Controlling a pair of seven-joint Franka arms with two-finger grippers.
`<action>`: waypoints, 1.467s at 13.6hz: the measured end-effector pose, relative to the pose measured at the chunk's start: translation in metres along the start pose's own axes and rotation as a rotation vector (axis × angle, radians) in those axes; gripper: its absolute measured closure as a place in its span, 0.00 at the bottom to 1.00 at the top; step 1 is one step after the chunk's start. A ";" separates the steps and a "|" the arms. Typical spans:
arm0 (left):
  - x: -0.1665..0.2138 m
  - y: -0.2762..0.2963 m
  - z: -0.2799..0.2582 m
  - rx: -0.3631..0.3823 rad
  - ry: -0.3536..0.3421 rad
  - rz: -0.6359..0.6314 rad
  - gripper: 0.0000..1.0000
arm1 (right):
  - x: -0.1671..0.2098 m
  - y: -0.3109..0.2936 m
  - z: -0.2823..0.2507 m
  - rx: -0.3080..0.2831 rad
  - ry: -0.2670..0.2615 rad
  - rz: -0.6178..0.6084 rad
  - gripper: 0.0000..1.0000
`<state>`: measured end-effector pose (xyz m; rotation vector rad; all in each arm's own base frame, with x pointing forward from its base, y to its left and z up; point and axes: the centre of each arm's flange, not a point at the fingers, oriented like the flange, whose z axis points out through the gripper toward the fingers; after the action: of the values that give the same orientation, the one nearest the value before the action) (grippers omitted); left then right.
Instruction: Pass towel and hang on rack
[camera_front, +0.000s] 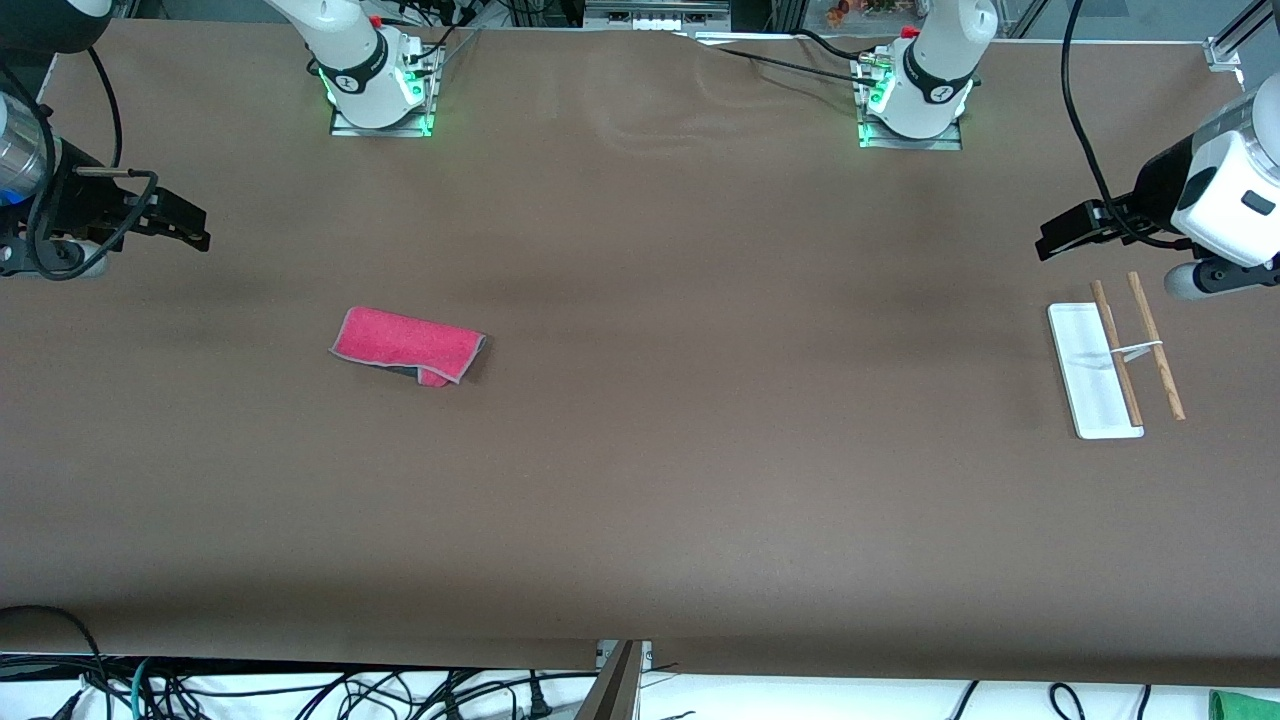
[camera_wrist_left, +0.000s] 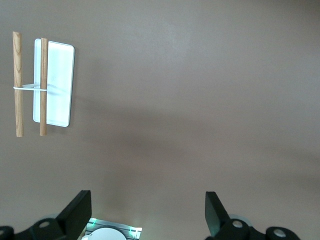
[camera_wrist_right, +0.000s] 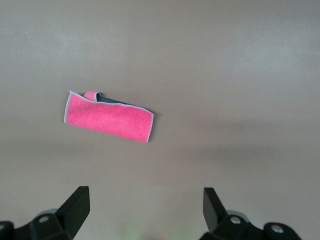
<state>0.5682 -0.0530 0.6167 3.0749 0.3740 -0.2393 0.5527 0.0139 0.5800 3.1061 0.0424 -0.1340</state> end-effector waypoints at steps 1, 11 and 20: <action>0.000 0.001 0.000 0.000 0.000 0.001 0.00 | 0.000 0.000 0.000 0.000 0.000 0.000 0.00; 0.000 0.001 0.000 0.000 0.000 0.003 0.00 | 0.000 0.000 0.000 0.000 0.000 0.000 0.00; -0.001 0.006 0.002 0.001 -0.003 0.010 0.00 | 0.000 0.000 0.000 0.000 -0.001 0.001 0.00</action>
<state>0.5682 -0.0587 0.6154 3.0766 0.3577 -0.2431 0.5526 0.0135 0.5799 3.1061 0.0413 -0.1361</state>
